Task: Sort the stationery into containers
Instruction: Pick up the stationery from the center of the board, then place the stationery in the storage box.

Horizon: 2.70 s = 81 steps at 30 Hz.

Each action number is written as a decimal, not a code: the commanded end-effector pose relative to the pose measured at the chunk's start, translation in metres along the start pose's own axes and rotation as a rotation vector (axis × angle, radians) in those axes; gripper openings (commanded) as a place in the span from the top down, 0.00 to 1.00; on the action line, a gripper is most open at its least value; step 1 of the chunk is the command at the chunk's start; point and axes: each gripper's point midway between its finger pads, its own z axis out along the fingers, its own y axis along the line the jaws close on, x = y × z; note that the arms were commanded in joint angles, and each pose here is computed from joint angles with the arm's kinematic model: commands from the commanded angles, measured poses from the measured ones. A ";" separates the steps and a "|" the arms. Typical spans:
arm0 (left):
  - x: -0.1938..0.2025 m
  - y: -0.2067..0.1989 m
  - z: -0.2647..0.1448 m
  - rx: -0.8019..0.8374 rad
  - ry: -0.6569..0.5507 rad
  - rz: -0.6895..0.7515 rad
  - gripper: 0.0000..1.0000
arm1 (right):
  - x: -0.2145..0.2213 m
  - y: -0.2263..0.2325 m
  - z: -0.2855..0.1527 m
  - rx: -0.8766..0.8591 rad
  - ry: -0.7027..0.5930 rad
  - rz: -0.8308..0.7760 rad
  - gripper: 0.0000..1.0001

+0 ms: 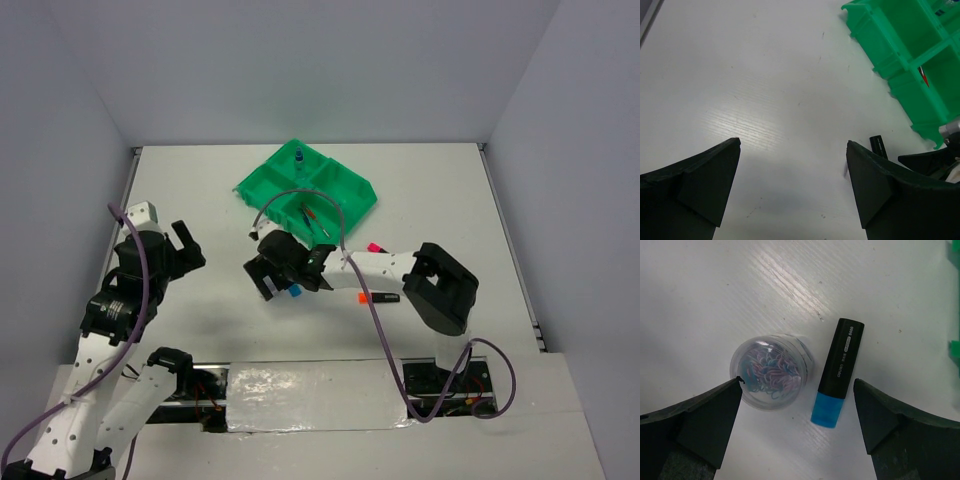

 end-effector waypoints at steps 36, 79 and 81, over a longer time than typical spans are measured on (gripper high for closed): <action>-0.005 -0.031 -0.005 0.191 -0.023 0.042 0.01 | -0.245 -0.102 0.007 0.125 -0.493 0.009 0.65; -0.003 -0.039 -0.006 0.244 -0.013 0.061 0.01 | -0.218 -0.155 0.096 0.115 -0.351 -0.007 0.16; -0.003 -0.039 -0.007 0.245 -0.015 0.060 0.01 | -0.219 -0.155 0.094 0.116 -0.351 -0.007 0.13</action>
